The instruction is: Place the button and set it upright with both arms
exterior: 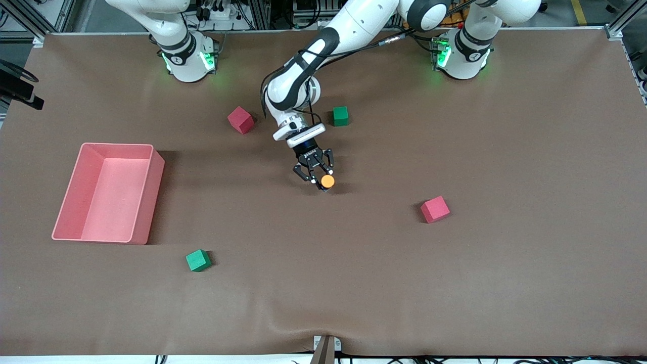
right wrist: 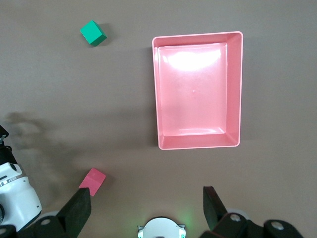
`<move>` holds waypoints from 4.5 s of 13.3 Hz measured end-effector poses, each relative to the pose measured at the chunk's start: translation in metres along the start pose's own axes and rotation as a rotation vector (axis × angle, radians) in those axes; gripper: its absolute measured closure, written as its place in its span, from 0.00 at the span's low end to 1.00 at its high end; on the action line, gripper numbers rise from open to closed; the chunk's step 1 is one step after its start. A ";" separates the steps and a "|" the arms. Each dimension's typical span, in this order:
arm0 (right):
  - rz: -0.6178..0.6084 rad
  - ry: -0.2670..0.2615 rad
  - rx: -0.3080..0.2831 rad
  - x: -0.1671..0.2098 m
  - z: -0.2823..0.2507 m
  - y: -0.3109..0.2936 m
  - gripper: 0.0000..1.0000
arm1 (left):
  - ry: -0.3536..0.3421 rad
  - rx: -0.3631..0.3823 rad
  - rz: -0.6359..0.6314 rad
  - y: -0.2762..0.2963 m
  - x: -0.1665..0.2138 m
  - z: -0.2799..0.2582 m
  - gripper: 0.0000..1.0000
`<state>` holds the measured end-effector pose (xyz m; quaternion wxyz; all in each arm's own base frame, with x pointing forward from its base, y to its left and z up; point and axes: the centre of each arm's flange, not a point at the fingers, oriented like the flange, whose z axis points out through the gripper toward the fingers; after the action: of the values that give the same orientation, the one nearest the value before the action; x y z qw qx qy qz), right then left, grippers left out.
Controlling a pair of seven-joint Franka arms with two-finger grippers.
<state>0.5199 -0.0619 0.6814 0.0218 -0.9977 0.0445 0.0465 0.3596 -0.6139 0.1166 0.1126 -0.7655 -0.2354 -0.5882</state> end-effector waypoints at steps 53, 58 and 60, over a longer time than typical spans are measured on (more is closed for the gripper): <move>0.001 -0.003 -0.008 0.006 0.006 0.001 0.00 | -0.075 -0.068 0.111 -0.015 -0.034 -0.118 0.00; 0.001 -0.003 -0.008 0.006 0.006 0.001 0.00 | -0.188 -0.017 0.151 0.017 0.054 -0.133 0.00; 0.001 -0.003 -0.008 0.006 0.006 0.000 0.00 | -0.232 0.002 0.169 0.028 0.095 -0.129 0.00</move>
<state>0.5252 -0.0625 0.6745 0.0180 -0.9977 0.0445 0.0483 0.2823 -0.6742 0.2465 0.1343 -0.8453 -0.1821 -0.4840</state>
